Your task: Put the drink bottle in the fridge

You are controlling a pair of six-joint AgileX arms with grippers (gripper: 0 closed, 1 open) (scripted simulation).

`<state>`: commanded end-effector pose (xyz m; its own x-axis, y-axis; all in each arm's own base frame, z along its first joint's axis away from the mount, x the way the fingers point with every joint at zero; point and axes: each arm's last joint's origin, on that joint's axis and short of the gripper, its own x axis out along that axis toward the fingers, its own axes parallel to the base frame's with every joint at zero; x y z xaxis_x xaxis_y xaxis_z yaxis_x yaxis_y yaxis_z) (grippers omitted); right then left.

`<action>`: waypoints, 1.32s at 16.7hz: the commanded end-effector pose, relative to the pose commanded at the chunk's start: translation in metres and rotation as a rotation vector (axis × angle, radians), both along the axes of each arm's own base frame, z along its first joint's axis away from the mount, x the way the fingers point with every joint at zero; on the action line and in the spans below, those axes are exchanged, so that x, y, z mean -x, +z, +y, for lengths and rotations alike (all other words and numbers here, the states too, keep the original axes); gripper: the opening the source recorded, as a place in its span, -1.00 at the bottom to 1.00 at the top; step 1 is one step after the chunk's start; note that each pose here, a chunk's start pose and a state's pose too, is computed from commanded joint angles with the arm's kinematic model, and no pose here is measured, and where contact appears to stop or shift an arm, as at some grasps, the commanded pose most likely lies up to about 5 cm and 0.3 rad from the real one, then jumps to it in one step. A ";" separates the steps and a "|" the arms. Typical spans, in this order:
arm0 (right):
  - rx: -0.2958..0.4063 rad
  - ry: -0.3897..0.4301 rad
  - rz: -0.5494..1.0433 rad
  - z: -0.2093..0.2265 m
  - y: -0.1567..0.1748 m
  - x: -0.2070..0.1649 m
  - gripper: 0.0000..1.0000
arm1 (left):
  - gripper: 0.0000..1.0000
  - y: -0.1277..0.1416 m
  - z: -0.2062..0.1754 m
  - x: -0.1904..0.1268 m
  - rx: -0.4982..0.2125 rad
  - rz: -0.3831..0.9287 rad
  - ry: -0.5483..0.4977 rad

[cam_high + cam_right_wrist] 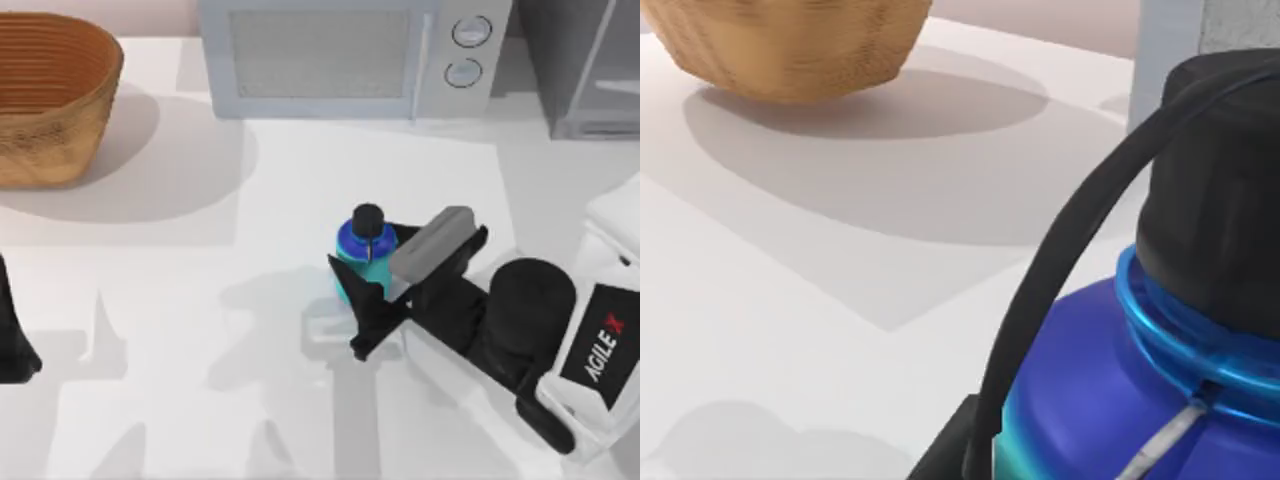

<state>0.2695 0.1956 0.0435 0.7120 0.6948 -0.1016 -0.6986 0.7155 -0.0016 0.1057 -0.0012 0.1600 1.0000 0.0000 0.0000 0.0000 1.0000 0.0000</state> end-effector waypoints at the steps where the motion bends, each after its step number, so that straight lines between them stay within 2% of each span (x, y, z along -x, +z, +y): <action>1: 0.002 0.000 0.003 -0.008 0.004 -0.001 -0.98 | 1.00 0.000 0.000 0.000 0.000 0.000 0.000; 9: -0.002 -0.001 0.000 -0.086 0.042 0.002 -0.98 | 1.00 0.000 0.000 0.000 0.000 0.000 0.000; 17: -0.005 -0.009 -0.005 -0.090 0.048 0.003 -0.98 | 1.00 0.000 0.000 0.000 0.000 0.000 0.000; 22: -0.013 -0.103 -0.036 -0.107 0.088 0.013 -0.98 | 1.00 0.000 0.000 0.000 0.000 0.000 0.000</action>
